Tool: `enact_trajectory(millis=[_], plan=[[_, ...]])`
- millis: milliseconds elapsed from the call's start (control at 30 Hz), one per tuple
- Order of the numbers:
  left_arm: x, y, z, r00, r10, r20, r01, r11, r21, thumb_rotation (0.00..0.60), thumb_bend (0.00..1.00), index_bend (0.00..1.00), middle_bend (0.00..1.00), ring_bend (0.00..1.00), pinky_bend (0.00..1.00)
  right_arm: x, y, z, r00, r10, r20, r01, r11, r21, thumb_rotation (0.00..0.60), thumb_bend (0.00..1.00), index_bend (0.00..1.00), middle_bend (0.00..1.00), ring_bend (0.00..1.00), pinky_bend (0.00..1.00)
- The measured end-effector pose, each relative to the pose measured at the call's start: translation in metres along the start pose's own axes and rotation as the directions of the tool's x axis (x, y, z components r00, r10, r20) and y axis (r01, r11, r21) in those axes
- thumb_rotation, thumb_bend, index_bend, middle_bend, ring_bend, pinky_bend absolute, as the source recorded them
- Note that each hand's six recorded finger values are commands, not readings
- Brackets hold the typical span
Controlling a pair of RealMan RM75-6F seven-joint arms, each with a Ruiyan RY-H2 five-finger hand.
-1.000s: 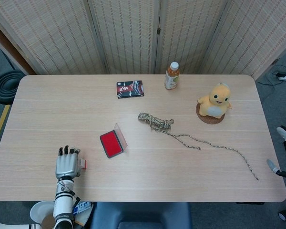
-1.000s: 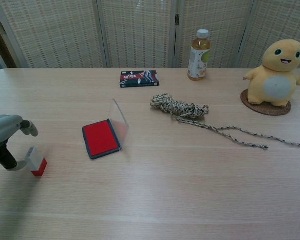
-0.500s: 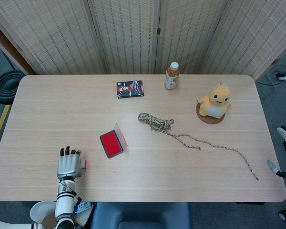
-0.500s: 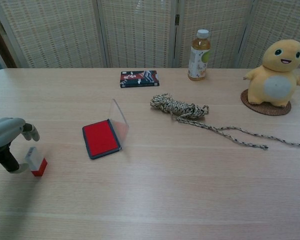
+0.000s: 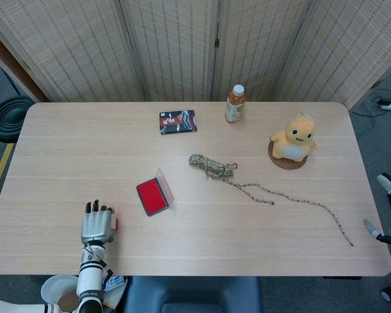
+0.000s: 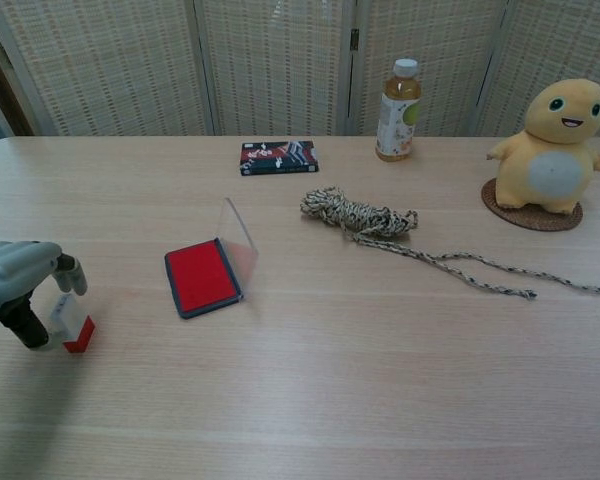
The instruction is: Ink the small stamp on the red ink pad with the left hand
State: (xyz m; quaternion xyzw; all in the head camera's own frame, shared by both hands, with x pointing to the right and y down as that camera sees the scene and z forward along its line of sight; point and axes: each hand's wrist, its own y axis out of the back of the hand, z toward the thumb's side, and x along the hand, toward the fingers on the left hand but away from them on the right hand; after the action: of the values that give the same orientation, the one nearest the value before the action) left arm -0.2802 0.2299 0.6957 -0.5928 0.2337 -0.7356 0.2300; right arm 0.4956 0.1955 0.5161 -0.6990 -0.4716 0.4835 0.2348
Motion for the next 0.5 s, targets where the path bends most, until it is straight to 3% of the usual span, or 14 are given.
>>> enact_trajectory(millis=[500], plan=[[0.0026, -0.0025, -0.0049, 1.000, -0.003, 0.005, 0.003, 1.000, -0.014, 0.600, 0.31, 0.35, 0.31, 0.02, 0.00, 0.0003, -0.0026, 0.0012, 1.000, 0.002, 0.003, -0.002, 1.000, 0.014, 0.600, 0.31, 0.00, 0.00, 0.00, 0.00]])
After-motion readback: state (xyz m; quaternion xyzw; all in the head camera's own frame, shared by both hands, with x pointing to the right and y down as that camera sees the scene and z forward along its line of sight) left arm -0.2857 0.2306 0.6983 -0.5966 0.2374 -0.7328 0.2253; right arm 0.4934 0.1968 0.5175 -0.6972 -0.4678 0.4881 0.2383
